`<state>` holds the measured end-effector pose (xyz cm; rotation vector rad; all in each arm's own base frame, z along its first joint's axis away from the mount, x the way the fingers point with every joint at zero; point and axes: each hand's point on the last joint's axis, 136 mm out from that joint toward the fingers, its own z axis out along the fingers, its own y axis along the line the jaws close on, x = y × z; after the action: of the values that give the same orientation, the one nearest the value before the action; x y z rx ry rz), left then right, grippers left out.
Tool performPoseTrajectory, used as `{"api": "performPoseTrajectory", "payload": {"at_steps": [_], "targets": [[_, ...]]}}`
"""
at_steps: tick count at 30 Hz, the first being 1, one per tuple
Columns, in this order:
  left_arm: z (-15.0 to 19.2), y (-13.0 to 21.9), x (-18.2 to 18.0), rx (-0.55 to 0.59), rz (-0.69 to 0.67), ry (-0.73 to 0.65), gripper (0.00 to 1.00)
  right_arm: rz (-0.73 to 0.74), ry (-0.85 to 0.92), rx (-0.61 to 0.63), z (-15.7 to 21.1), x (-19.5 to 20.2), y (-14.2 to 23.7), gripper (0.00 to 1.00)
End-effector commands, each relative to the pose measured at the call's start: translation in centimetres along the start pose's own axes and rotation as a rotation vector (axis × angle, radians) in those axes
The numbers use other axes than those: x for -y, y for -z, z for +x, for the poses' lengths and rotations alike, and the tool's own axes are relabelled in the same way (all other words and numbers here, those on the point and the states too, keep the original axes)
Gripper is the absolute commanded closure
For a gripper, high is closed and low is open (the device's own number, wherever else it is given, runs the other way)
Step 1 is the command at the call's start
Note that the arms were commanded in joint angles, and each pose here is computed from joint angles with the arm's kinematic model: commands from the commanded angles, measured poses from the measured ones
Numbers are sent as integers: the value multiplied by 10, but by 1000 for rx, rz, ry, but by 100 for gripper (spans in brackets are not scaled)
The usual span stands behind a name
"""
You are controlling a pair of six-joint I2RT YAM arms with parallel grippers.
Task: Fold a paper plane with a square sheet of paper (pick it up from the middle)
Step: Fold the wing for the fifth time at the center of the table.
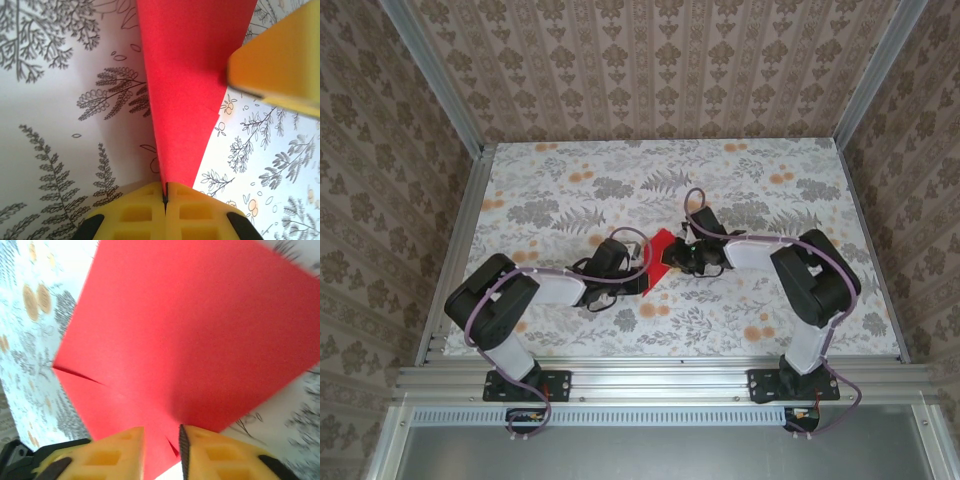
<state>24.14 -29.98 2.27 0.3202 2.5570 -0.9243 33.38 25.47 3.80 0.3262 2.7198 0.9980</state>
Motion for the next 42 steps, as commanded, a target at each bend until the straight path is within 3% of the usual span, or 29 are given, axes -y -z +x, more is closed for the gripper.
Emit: {"api": "performPoseTrajectory", "payload": {"at_steps": [1,13,25,32,40,42], "targets": [[0,4,-8,-13,-100,-169,94,-30,-26,56,-8,-16,27,66],[4,1,-14,-17,-225,-461,95,-73,-189,18,-13,-34,26,50],[9,-5,-17,-30,-310,-578,96,-14,-253,-95,-10,-38,-2,43],[8,-6,-17,-34,-364,-608,97,89,-239,-130,-3,-24,-4,50],[7,-5,-15,-28,-385,-620,97,165,-213,-120,-2,-17,1,65],[7,-5,-14,-25,-389,-622,97,169,-209,-119,-2,-17,1,73]]}}
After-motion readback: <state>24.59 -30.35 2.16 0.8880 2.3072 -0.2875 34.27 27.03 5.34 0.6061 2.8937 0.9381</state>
